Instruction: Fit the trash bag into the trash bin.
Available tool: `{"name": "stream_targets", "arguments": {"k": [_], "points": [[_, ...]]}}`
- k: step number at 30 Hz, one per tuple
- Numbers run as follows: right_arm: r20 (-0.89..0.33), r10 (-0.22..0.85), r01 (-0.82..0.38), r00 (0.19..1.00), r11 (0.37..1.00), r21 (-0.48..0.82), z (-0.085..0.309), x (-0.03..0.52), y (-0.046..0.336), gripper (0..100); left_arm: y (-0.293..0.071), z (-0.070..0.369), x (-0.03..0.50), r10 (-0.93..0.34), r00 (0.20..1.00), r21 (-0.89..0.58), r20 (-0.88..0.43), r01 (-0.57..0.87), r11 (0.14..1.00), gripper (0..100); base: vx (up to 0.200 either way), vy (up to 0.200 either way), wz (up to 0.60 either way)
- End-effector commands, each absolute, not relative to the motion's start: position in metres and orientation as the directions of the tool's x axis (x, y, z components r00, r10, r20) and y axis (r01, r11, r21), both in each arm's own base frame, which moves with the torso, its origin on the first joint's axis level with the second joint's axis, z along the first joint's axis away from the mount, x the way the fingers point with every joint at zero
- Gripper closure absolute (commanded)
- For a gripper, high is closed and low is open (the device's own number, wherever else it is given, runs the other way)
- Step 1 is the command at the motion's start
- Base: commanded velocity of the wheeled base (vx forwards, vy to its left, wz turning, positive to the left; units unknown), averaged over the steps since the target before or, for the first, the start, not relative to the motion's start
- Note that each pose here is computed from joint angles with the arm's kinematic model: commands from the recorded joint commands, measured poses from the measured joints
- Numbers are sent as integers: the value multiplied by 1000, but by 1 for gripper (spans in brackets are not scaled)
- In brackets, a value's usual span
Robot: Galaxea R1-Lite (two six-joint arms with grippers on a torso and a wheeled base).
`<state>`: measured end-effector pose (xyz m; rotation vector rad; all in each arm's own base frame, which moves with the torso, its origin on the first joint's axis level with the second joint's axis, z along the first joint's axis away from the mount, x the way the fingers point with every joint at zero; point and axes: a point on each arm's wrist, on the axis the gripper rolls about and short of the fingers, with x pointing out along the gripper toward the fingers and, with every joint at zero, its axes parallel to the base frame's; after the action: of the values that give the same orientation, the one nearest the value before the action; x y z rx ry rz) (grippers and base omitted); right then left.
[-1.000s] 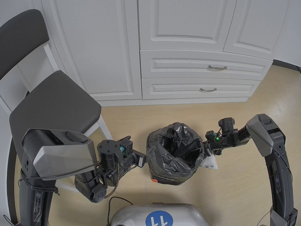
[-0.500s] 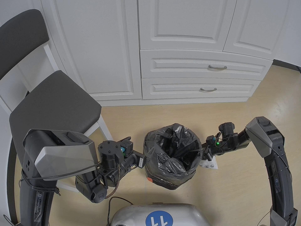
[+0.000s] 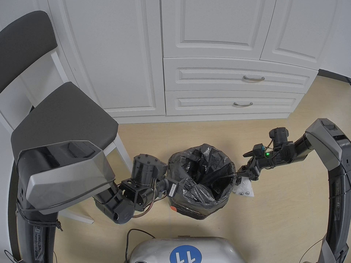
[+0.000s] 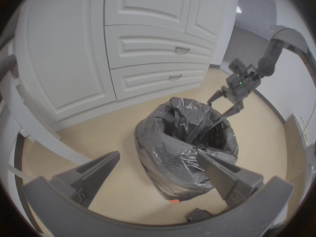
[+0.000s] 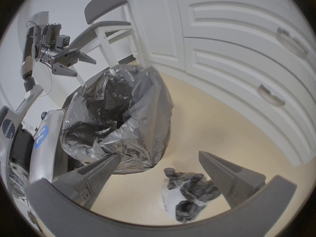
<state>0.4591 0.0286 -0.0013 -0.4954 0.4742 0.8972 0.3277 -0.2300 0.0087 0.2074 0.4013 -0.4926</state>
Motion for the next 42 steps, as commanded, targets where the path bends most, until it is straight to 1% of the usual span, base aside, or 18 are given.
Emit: {"name": "stream_targets", "arguments": {"k": [1,3,4,6,7,8,9,11,15,18,19,23,27,34,37,42], "points": [[-524,573,-771,630,539,-339,61,424,34,0,-270,75,329,-407,845,51,-349,450,891,0,0,0,0],[-517,587,-780,623,513,-358,57,406,48,0,-275,68,327,-363,856,6,-368,392,920,0,0,0,0],[-498,585,-768,640,508,-390,55,400,53,0,-276,66,328,-352,859,-15,-371,373,928,0,0,0,0],[-442,549,-704,710,528,-475,58,395,54,0,-280,63,332,-351,861,-22,-368,369,929,0,0,0,0],[-436,547,-699,715,529,-482,58,395,54,0,-281,63,332,-353,861,-24,-366,370,929,0,0,0,0],[-381,525,-644,761,545,-536,64,392,52,0,-292,61,335,-361,860,-25,-360,378,926,0,0,0,0],[-368,524,-635,768,547,-546,65,389,52,0,-298,59,337,-363,859,-24,-360,381,924,0,0,0,0],[-372,523,-636,767,543,-548,66,384,51,0,-307,57,343,-346,865,-13,-364,367,930,0,0,0,0],[-389,522,-645,760,525,-556,64,373,51,0,-328,48,369,-204,888,74,-413,256,964,0,0,0,0],[-386,525,-645,758,522,-557,66,370,52,0,-333,52,376,-157,879,115,-449,231,966,0,0,0,0],[-389,527,-649,756,520,-556,67,367,53,0,-334,55,377,-139,864,138,-485,233,963,0,0,0,0],[-399,537,-662,743,508,-550,64,363,59,0,-335,56,378,-107,833,178,-543,238,955,0,0,0,0],[-413,547,-679,728,492,-545,61,358,64,0,-336,44,379,-79,805,209,-588,246,946,0,0,0,0],[-408,553,-679,726,481,-555,59,357,70,0,-331,22,385,-40,776,240,-629,243,940,0,0,0,0],[-388,570,-674,724,468,-571,56,355,82,0,-325,10,393,-16,765,259,-644,237,936,0,0,0,0],[-312,558,-606,769,481,-634,48,357,97,0,-320,-9,407,9,759,263,-651,214,941,0,0,0,0]]}}
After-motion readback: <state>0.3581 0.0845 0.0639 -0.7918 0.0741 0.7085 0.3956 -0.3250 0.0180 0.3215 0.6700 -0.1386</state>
